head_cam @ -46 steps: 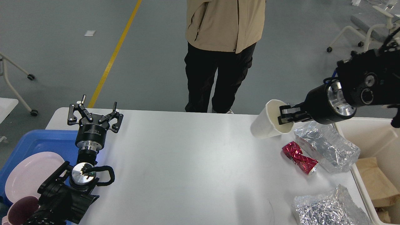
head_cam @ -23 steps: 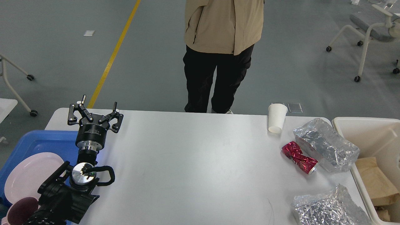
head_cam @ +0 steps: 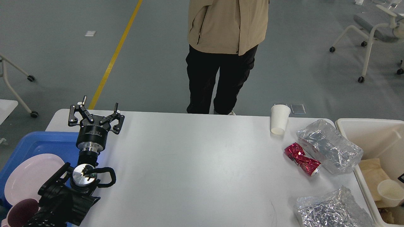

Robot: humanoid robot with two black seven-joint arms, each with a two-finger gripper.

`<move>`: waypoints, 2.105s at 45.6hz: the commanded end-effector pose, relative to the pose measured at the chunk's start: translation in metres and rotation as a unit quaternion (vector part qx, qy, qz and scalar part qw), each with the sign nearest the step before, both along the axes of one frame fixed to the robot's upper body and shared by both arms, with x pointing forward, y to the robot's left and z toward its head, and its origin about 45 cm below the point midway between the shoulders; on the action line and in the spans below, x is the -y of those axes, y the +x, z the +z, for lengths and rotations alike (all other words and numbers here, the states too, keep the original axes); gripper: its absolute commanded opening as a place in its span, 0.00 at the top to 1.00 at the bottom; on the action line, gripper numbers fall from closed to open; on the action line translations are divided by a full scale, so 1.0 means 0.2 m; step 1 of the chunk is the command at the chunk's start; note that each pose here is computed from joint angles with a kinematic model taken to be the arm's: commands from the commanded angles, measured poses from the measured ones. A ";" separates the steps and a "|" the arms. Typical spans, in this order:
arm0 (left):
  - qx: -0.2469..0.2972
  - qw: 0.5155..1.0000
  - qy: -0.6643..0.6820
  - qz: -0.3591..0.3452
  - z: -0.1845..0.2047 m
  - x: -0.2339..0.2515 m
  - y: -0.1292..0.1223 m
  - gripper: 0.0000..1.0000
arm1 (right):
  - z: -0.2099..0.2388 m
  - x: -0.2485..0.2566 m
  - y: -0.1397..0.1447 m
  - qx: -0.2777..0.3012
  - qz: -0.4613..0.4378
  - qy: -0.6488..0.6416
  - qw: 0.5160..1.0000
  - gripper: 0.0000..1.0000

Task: Tidy desktop
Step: 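Move the right gripper back toward the red can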

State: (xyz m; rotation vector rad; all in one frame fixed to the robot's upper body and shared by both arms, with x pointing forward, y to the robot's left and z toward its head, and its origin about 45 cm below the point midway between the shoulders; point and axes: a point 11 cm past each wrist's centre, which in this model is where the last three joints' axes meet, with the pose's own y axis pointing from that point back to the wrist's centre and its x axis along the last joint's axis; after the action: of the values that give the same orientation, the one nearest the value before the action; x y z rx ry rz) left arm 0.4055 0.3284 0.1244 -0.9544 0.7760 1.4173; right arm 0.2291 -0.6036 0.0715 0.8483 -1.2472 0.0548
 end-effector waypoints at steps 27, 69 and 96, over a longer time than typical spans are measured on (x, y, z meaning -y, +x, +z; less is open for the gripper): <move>0.000 1.000 0.000 0.000 0.00 0.00 0.00 0.00 | 0.15 -0.47 0.66 0.178 0.026 0.089 0.980 0.00; 0.000 1.000 0.000 0.000 0.00 0.00 0.00 0.00 | 1.09 -1.87 0.55 -0.213 0.535 0.248 0.779 0.00; 0.000 1.000 0.000 0.000 0.00 0.00 0.00 0.00 | 0.54 -1.43 0.52 -0.193 0.438 0.200 0.855 0.00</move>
State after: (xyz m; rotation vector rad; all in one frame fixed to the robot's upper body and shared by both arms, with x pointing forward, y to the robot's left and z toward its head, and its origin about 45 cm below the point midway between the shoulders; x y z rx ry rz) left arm 0.4055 0.3282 0.1243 -0.9544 0.7764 1.4170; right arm 0.3378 -0.3066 0.2039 1.6871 -0.3380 0.2981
